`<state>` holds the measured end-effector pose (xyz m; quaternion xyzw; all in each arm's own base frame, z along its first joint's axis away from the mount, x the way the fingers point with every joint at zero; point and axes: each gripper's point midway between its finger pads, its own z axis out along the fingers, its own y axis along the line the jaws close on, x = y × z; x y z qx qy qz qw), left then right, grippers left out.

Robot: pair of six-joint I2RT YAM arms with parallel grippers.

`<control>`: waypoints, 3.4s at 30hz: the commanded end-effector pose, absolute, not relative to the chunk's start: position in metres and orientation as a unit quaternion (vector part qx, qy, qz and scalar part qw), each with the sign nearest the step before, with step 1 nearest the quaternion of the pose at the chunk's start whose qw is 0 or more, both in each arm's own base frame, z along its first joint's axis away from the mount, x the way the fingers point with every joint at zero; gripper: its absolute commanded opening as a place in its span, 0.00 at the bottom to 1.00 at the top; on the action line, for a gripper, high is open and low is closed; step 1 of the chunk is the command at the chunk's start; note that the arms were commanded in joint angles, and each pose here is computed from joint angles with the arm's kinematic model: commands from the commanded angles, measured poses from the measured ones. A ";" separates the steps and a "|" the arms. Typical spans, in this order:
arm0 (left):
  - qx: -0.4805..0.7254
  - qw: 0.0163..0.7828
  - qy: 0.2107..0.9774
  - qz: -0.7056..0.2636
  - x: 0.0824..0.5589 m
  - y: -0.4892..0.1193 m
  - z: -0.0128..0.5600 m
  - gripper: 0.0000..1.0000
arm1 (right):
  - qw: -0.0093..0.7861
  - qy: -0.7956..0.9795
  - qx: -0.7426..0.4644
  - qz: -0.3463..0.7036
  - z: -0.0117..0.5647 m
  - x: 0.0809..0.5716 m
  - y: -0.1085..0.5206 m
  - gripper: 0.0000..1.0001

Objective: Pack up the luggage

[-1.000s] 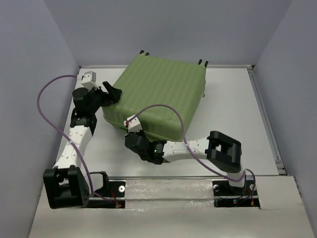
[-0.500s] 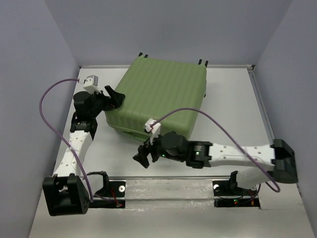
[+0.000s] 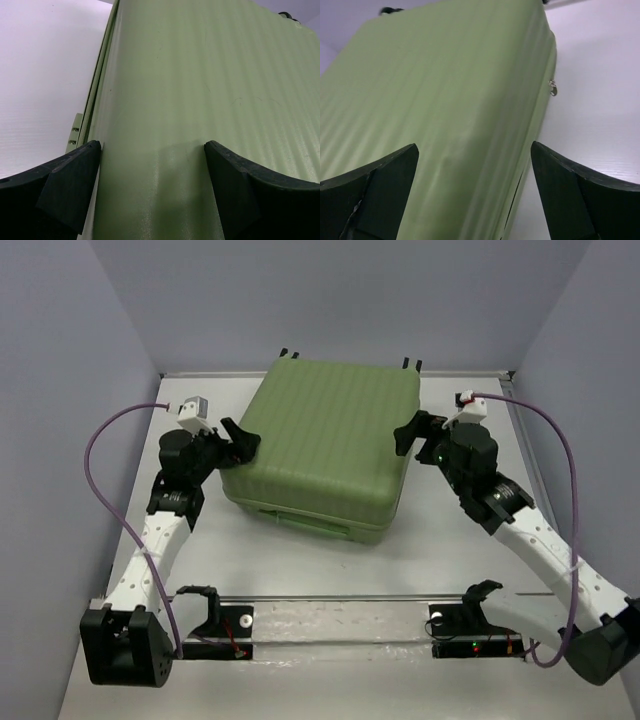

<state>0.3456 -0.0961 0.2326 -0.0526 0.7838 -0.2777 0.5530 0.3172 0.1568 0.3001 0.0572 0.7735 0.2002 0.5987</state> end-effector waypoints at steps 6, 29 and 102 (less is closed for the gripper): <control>0.022 0.441 0.815 -0.376 0.264 -0.184 0.202 0.93 | 0.492 0.824 -0.021 0.279 0.258 0.373 0.201 0.96; 0.116 0.474 0.737 -0.468 0.162 -0.332 0.319 0.96 | 0.367 0.783 -0.239 0.441 0.259 0.416 0.308 0.94; -0.243 0.491 0.635 -0.546 0.469 -0.062 0.291 0.06 | 0.499 0.745 -0.176 0.407 0.271 0.242 0.210 0.99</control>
